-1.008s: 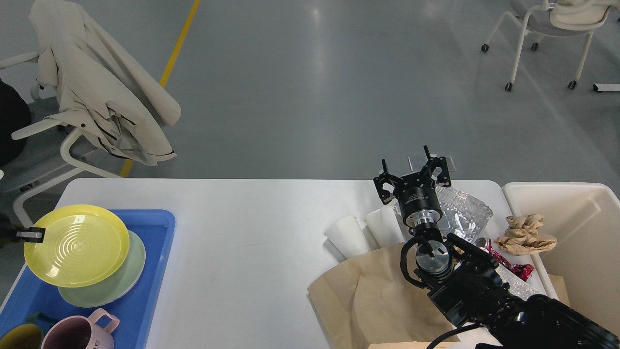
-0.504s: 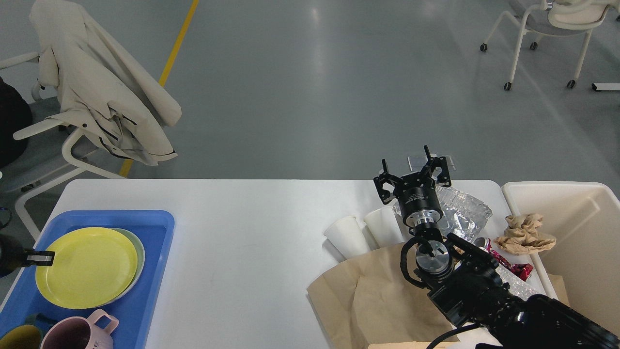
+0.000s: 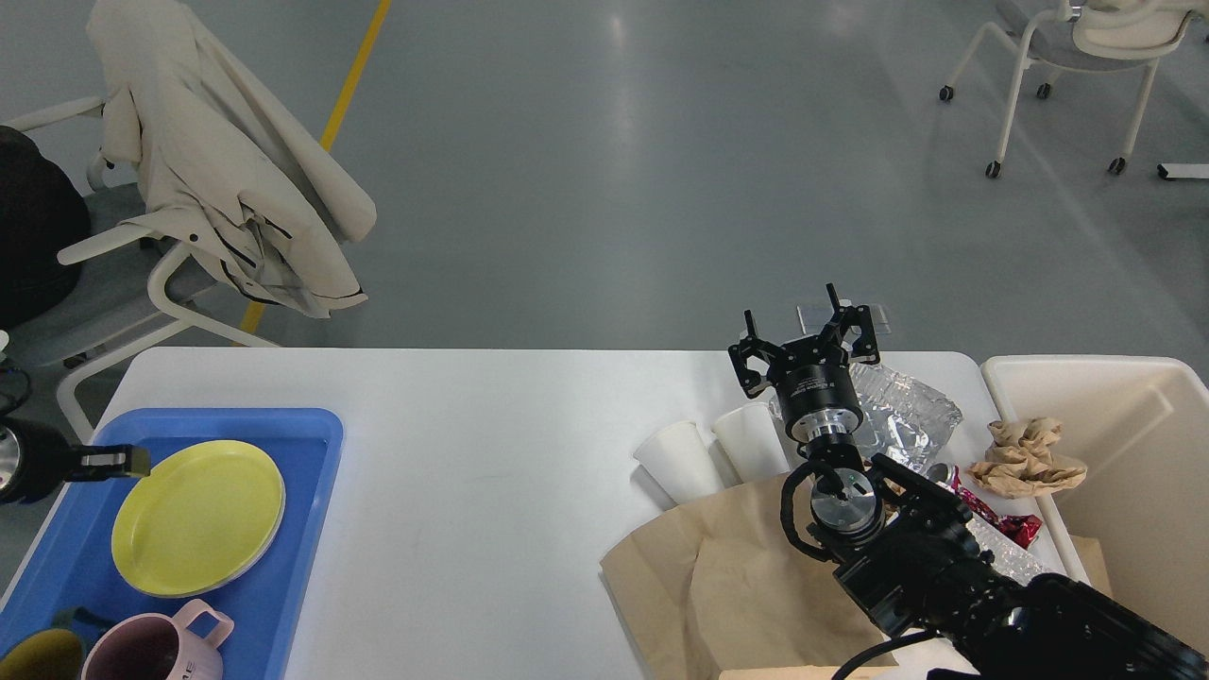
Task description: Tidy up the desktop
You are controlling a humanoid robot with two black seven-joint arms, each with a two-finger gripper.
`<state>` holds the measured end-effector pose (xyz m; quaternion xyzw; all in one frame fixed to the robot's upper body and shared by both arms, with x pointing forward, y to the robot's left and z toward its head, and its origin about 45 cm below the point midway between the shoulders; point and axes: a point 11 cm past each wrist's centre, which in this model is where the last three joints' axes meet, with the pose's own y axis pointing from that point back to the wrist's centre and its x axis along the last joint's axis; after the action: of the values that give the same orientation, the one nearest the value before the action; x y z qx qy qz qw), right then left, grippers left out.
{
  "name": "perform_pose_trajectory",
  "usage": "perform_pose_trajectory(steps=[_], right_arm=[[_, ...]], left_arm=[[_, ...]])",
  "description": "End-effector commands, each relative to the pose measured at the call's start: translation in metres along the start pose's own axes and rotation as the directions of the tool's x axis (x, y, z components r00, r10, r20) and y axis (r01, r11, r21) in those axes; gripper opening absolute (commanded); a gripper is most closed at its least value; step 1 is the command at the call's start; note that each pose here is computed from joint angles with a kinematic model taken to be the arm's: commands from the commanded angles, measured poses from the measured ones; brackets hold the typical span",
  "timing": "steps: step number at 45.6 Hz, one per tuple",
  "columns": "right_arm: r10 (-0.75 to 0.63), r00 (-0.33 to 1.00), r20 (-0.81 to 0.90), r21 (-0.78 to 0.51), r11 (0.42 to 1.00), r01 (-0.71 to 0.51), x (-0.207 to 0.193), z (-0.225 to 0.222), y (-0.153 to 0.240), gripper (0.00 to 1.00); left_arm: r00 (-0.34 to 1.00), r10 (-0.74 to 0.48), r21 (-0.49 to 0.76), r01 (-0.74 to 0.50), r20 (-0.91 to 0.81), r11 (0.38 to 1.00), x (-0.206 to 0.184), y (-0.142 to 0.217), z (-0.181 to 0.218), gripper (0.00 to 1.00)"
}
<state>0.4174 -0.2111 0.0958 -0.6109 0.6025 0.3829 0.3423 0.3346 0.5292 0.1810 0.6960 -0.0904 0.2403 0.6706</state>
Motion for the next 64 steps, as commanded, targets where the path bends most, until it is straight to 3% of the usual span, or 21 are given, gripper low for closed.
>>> perform_pose_trajectory(steps=[1, 5, 9, 11, 15, 18, 22, 26, 37, 47, 64], right_arm=[[0.0, 1.0, 0.0, 0.0, 1.0, 0.0, 0.0, 0.0, 0.0, 1.0], [0.0, 1.0, 0.0, 0.0, 1.0, 0.0, 0.0, 0.0, 0.0, 1.0], [0.0, 1.0, 0.0, 0.0, 1.0, 0.0, 0.0, 0.0, 0.0, 1.0], [0.0, 1.0, 0.0, 0.0, 1.0, 0.0, 0.0, 0.0, 0.0, 1.0], [0.001, 1.0, -0.001, 0.0, 1.0, -0.001, 0.0, 0.0, 0.0, 1.0], [0.001, 1.0, -0.001, 0.0, 1.0, -0.001, 0.0, 0.0, 0.0, 1.0], [0.001, 1.0, -0.001, 0.0, 1.0, -0.001, 0.0, 0.0, 0.0, 1.0], [0.004, 1.0, -0.003, 0.001, 1.0, -0.004, 0.001, 0.0, 0.0, 1.0], [0.003, 1.0, -0.002, 0.0, 1.0, -0.003, 0.001, 0.0, 0.0, 1.0], [0.002, 1.0, -0.004, 0.0, 1.0, -0.002, 0.001, -0.001, 0.0, 1.0], [0.003, 1.0, -0.002, 0.0, 1.0, -0.003, 0.001, 0.0, 0.0, 1.0]], left_arm=[[0.996, 0.034, -0.106, -0.042, -0.081, 0.993, 0.056, 0.049, 0.012, 0.77], [0.982, 0.083, -0.225, -0.121, -0.17, 0.967, 0.101, 0.1, 0.024, 0.81], [0.95, 0.123, -0.383, -0.231, -0.286, 0.894, 0.14, 0.157, 0.04, 0.85], [0.924, 0.14, -0.463, -0.304, -0.355, 0.833, 0.155, 0.184, 0.046, 0.87], [0.864, 0.133, -0.615, -0.447, -0.486, 0.65, 0.181, 0.223, 0.067, 0.9], [0.815, 0.043, -0.689, -0.515, -0.578, 0.51, 0.186, 0.228, 0.078, 0.91], [0.734, -0.165, -0.737, -0.585, -0.659, 0.339, 0.185, 0.213, 0.094, 0.94], [0.666, -0.326, -0.74, -0.63, -0.671, 0.236, 0.181, 0.19, 0.111, 0.95], [0.511, -0.463, -0.659, -0.711, -0.724, 0.246, 0.157, 0.12, 0.132, 0.95], [0.446, -0.594, -0.66, -0.724, -0.67, 0.201, 0.127, 0.084, 0.153, 0.97], [0.353, -0.697, -0.596, -0.792, -0.624, 0.132, 0.117, 0.062, 0.17, 0.97]])
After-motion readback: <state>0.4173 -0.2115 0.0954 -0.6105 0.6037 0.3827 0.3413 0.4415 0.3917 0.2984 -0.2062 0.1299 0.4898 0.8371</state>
